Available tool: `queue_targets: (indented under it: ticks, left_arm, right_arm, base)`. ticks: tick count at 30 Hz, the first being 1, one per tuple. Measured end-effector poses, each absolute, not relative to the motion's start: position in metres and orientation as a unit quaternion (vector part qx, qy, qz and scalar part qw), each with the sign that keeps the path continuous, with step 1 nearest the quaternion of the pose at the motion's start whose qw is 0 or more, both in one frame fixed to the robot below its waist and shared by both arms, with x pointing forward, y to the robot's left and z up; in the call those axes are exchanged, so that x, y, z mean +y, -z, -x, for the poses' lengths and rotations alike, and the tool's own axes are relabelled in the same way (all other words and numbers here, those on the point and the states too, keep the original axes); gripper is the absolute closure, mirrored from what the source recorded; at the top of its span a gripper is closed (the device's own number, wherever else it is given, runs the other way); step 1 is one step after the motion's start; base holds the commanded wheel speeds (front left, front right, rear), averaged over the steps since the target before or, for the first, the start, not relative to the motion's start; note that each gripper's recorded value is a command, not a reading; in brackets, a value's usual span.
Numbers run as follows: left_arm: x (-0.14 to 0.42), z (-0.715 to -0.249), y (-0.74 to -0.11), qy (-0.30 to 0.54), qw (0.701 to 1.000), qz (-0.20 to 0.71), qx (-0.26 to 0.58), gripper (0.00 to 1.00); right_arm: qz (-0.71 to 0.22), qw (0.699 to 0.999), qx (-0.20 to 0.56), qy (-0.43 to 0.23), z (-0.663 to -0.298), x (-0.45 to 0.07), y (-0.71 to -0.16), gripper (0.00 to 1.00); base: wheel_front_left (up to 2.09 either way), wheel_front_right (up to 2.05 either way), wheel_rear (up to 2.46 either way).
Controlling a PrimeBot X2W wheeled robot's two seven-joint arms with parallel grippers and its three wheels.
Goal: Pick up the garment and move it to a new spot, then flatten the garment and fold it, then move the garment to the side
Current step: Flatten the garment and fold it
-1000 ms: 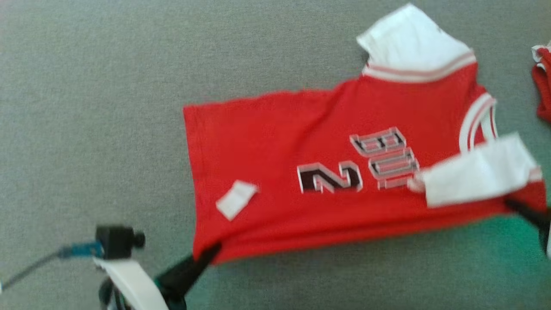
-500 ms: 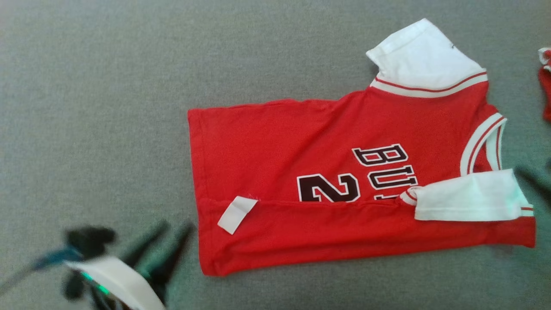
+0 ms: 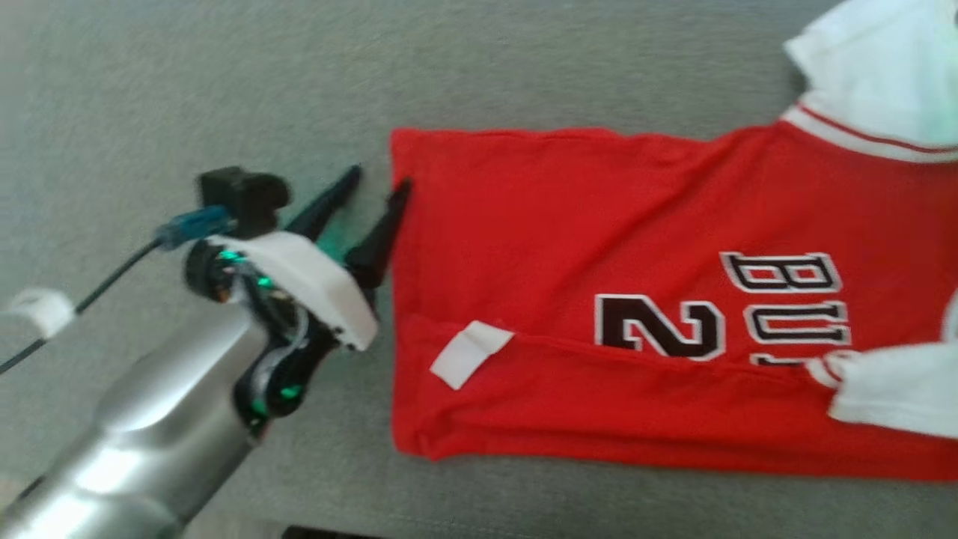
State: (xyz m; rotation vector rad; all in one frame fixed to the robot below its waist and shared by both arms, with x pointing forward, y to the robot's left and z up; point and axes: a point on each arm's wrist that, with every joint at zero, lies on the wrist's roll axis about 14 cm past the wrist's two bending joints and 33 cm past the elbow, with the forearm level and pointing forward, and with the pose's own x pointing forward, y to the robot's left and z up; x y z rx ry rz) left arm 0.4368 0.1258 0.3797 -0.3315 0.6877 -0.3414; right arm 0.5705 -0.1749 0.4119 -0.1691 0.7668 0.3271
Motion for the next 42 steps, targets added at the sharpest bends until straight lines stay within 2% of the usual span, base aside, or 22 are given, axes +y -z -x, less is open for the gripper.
queue_targets:
  ticks: [6, 10, 24, 25, 26, 27, 33, 38, 42]
  left_arm:
    - [0.126, -0.443, -0.366, 0.171, 0.907, 0.162, 0.349, 0.00]
    - [0.124, -0.445, -0.364, 0.177, 0.905, 0.163, 0.352, 0.00]
    - [0.101, -0.458, -0.367, 0.223, 0.891, 0.165, 0.360, 0.00]
    - [0.098, -0.459, -0.368, 0.231, 0.889, 0.164, 0.361, 0.00]
    - [0.095, -0.459, -0.369, 0.235, 0.888, 0.165, 0.359, 0.62]
    - [0.093, -0.459, -0.370, 0.238, 0.887, 0.168, 0.359, 1.00]
    - [0.096, -0.465, -0.377, 0.226, 0.899, 0.170, 0.335, 1.00]
    - [0.115, -0.484, -0.404, 0.201, 0.920, 0.187, 0.281, 1.00]
    - [0.119, -0.491, -0.426, 0.200, 0.929, 0.194, 0.243, 1.00]
  right_arm:
    - [0.085, 0.890, 0.419, -0.158, -0.587, -0.160, -0.354, 0.00]
    - [0.074, 0.891, 0.418, -0.162, -0.596, -0.153, -0.352, 0.00]
    - [0.035, 0.871, 0.450, -0.194, -0.577, -0.141, -0.354, 0.00]
    - [0.030, 0.870, 0.451, -0.200, -0.576, -0.138, -0.355, 0.60]
    - [0.024, 0.869, 0.451, -0.204, -0.575, -0.135, -0.356, 1.00]
    - [0.021, 0.868, 0.449, -0.211, -0.573, -0.131, -0.357, 1.00]
    - [0.003, 0.902, 0.381, -0.204, -0.588, -0.126, -0.375, 1.00]
    - [-0.020, 0.936, 0.300, -0.181, -0.618, -0.139, -0.426, 1.00]
    - [-0.030, 0.945, 0.268, -0.184, -0.617, -0.141, -0.453, 1.00]
  base:
    - [0.00, 0.00, 0.00]
    - [0.00, 0.00, 0.00]
    - [0.00, 0.00, 0.00]
    - [0.00, 0.00, 0.00]
    - [0.00, 0.00, 0.00]
    - [0.00, 0.00, 0.00]
    - [0.00, 0.00, 0.00]
    - [0.00, 0.00, 0.00]
    - [0.00, 0.00, 0.00]
